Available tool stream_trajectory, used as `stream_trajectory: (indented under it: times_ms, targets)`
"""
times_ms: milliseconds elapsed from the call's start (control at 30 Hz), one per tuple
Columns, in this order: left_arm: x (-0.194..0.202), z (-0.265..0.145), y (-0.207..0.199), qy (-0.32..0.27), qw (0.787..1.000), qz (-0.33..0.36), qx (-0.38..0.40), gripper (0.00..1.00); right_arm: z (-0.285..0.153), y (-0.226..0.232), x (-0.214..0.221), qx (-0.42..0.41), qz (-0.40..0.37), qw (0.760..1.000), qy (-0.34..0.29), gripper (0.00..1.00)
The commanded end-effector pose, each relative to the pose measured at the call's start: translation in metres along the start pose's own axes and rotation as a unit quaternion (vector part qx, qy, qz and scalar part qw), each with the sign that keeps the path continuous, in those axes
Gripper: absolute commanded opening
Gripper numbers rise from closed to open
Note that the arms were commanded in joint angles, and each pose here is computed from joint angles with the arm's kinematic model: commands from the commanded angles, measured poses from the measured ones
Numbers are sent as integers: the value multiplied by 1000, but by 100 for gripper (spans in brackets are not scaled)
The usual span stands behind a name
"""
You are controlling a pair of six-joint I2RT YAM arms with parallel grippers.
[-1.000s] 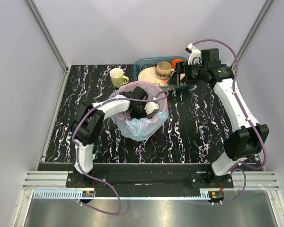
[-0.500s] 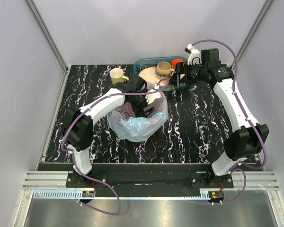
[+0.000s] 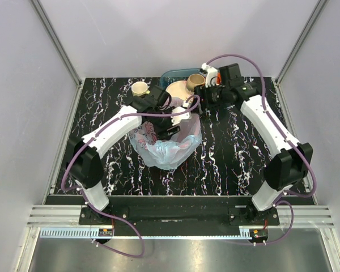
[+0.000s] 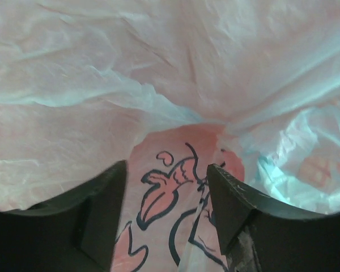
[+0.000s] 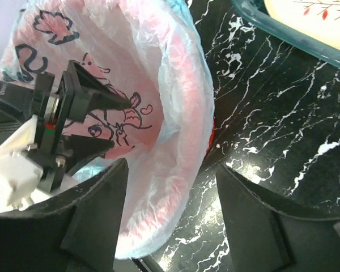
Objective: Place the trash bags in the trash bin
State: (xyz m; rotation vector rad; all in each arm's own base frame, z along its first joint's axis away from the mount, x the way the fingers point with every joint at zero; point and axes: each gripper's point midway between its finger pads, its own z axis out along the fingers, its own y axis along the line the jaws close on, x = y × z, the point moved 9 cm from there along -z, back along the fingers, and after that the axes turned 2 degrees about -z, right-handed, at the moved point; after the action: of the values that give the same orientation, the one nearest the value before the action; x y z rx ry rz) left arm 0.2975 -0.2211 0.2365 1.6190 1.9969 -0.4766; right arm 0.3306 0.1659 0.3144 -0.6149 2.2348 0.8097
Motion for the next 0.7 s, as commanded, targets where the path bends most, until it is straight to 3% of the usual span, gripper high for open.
stream_trajectory:
  times_ms: [0,200,367,667]
  targets:
    - [13,-11,-3,61,996,58,11,60,11,0,1,37,-25,999,23,70]
    - [54,15,-8,144,986,77,34,59,24,-4,6,31,-16,998,51,62]
    - [72,38,-2,179,980,84,34,60,31,-5,9,25,-21,998,61,47]
    - [95,87,6,215,972,74,64,61,33,-6,7,25,-24,997,62,43]
